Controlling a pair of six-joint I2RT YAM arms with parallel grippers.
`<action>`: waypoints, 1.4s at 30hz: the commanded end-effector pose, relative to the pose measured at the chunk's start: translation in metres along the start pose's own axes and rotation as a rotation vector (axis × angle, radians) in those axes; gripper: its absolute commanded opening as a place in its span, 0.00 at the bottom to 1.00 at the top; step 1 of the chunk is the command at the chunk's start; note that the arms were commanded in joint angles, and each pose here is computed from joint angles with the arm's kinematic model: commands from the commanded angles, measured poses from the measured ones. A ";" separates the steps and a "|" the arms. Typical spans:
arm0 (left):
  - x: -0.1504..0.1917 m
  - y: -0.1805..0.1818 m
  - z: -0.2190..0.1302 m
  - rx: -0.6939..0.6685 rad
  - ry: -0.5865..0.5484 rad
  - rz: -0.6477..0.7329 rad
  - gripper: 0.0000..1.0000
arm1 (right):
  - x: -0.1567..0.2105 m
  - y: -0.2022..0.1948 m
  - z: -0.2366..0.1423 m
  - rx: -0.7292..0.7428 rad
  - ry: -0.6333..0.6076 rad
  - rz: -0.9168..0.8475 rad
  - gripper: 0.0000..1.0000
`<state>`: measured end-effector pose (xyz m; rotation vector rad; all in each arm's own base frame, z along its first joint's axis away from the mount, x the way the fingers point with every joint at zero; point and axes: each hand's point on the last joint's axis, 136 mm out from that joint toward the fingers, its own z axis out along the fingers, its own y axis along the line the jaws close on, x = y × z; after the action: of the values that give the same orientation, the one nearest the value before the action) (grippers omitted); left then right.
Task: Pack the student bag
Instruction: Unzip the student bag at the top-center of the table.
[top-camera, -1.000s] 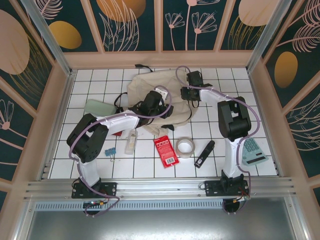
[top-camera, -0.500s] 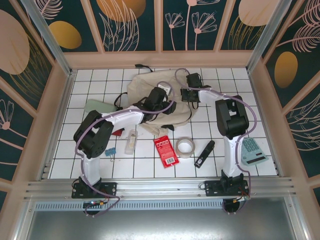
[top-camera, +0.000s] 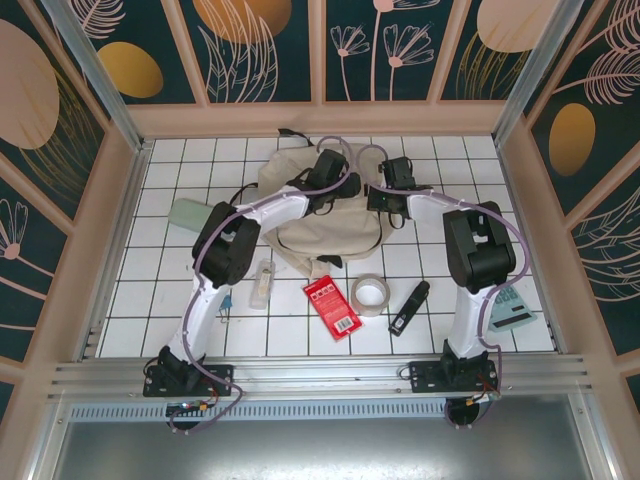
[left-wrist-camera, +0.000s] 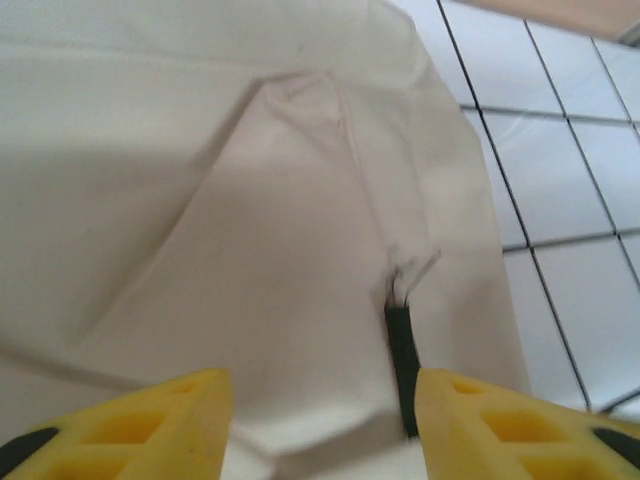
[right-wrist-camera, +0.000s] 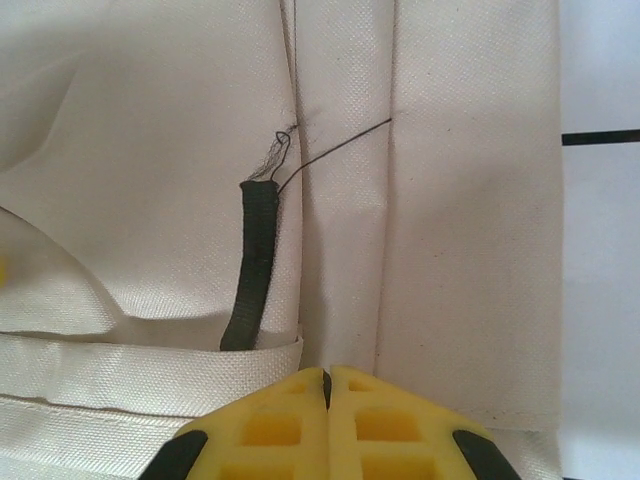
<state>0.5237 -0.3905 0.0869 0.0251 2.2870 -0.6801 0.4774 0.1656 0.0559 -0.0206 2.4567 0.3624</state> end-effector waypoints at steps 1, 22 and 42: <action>-0.003 -0.016 0.016 0.065 0.028 -0.026 0.54 | -0.008 0.006 -0.005 -0.078 -0.035 0.040 0.00; 0.042 0.066 0.092 -0.180 0.060 -0.217 0.37 | 0.028 0.054 -0.057 -0.343 -0.030 0.069 0.00; 0.023 0.050 0.082 -0.144 0.042 -0.192 0.41 | 0.084 0.118 -0.105 -0.475 0.032 -0.029 0.02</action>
<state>0.5826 -0.4089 0.0397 -0.2562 2.2704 -0.7034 0.3393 0.2485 0.1019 -0.2432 2.3654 0.8642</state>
